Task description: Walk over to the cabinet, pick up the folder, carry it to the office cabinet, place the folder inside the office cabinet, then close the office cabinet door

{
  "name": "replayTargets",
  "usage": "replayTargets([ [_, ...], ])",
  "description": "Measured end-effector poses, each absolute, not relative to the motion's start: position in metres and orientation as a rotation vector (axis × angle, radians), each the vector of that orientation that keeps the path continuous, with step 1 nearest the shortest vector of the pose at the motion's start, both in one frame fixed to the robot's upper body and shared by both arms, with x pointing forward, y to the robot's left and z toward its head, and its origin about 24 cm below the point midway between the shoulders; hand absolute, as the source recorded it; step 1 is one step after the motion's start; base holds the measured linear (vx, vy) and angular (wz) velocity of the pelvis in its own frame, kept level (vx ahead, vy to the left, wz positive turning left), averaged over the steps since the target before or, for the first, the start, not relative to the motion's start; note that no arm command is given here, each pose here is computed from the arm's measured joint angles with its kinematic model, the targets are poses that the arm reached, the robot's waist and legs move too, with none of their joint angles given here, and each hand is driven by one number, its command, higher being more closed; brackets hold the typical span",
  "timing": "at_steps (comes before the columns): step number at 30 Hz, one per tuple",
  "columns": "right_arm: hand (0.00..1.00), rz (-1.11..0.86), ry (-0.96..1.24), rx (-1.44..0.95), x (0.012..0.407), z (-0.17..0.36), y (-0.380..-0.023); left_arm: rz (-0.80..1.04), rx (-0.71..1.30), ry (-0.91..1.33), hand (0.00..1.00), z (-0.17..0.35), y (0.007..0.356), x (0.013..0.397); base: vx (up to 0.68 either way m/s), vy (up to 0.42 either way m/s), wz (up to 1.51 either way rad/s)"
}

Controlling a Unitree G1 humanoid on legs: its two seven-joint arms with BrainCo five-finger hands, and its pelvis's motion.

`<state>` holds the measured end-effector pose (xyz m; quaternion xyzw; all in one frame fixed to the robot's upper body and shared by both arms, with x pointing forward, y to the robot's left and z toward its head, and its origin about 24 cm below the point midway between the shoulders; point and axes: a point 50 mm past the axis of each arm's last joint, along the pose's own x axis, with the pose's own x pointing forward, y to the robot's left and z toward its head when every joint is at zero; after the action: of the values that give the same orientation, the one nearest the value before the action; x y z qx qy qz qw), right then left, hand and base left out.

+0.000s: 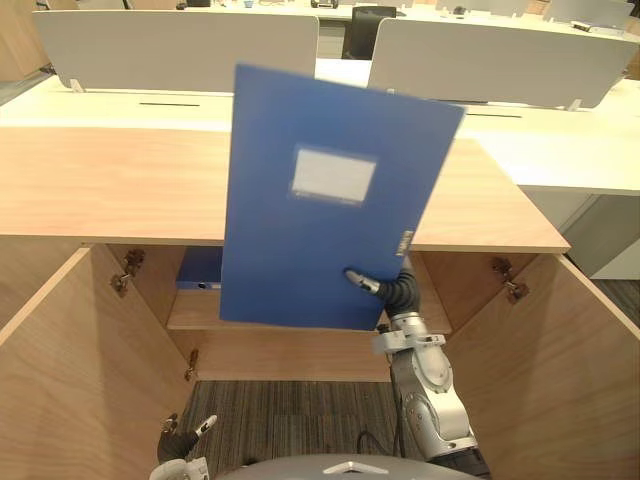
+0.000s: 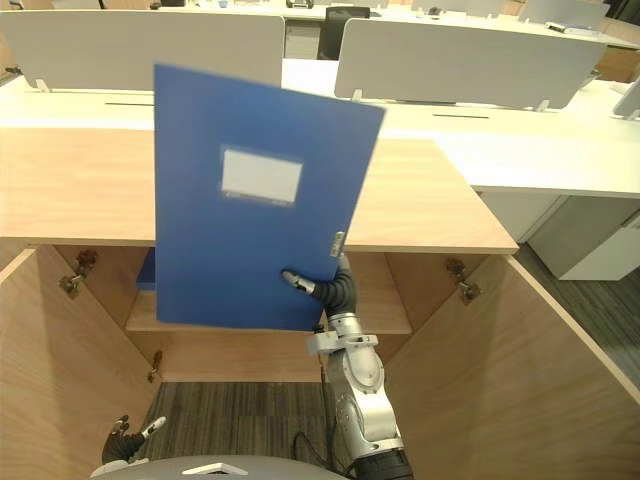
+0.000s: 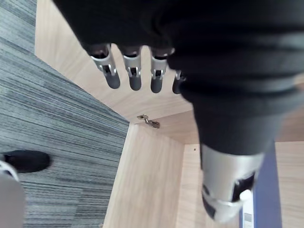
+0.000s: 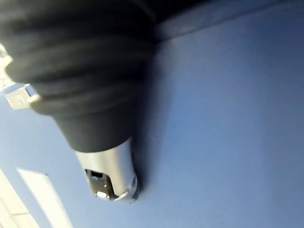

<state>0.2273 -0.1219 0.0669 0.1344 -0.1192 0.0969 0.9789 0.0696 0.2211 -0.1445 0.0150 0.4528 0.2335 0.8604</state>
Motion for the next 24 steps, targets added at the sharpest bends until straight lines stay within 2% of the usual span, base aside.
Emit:
replayTargets([
  [7, 1.00, 0.376, -0.166, -0.042, 0.231, 0.050, -0.105, 0.436, 0.075, 1.045, 0.00, -0.153, 0.226, 0.057, 0.01, -0.001, -0.07],
  [10, 1.00, 0.444, -0.152, -0.167, 0.236, 0.044, -0.098, 0.401, 0.089, 1.038, 0.00, -0.153, 0.227, 0.064, 0.03, -0.006, -0.11],
  [18, 1.00, 0.552, -0.294, -0.516, 0.277, 0.071, -0.085, 0.307, 0.127, 0.804, 0.00, -0.128, 0.223, 0.151, -0.15, -0.016, -0.08],
  [24, 1.00, 0.497, -0.282, -0.561, 0.280, 0.068, -0.089, 0.298, 0.120, 0.676, 0.00, -0.109, 0.223, 0.179, -0.16, -0.004, 0.01],
])
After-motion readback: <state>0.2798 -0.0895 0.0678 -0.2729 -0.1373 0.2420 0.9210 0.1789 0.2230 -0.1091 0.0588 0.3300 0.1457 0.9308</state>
